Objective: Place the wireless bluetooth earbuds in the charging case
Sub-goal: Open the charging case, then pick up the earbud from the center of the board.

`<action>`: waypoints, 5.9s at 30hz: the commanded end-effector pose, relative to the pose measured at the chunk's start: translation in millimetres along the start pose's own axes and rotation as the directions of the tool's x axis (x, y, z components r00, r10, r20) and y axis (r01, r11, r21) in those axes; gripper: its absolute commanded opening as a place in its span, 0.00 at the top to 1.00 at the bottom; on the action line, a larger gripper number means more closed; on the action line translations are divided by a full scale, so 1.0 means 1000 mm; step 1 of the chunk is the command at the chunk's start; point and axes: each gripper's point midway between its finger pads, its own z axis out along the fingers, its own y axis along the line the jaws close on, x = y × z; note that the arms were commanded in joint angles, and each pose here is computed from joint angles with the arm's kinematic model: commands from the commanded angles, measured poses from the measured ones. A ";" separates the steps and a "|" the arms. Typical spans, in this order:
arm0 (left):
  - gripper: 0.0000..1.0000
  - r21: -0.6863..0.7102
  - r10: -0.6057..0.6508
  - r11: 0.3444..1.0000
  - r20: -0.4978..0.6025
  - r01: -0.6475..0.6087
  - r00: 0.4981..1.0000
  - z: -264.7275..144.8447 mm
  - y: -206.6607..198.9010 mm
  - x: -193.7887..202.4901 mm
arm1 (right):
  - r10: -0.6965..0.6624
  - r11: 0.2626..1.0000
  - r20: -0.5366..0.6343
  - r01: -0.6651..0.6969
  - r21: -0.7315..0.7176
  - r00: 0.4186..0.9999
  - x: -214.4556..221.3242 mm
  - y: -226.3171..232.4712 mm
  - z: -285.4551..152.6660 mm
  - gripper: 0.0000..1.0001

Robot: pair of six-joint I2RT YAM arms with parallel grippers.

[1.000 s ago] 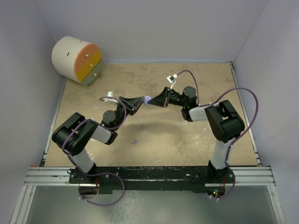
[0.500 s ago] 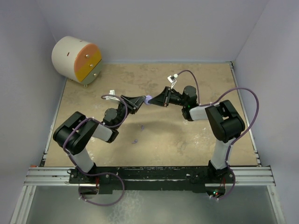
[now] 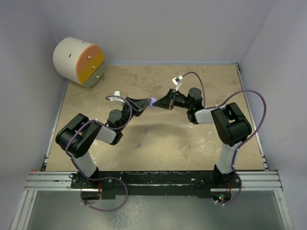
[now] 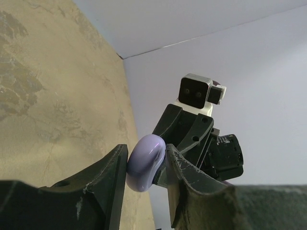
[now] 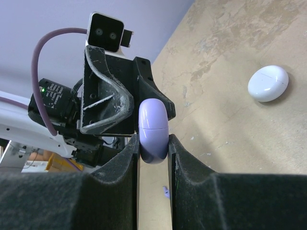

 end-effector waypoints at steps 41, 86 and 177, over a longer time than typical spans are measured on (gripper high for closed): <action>1.00 0.021 -0.100 0.995 0.065 0.099 0.993 -0.028 -0.048 -0.017 | -0.139 0.973 0.002 0.136 0.184 0.990 -0.019 -0.042 0.017 0.57; 1.00 -0.227 -0.104 0.952 0.384 0.203 0.917 -0.130 0.020 -0.083 | -0.435 0.604 -0.198 0.448 0.660 0.879 0.063 -0.022 0.005 0.34; 1.00 -0.222 -0.102 0.957 0.341 0.186 0.934 -0.125 0.020 -0.076 | -0.311 0.532 -0.389 0.498 0.685 0.867 0.146 -0.067 0.019 0.75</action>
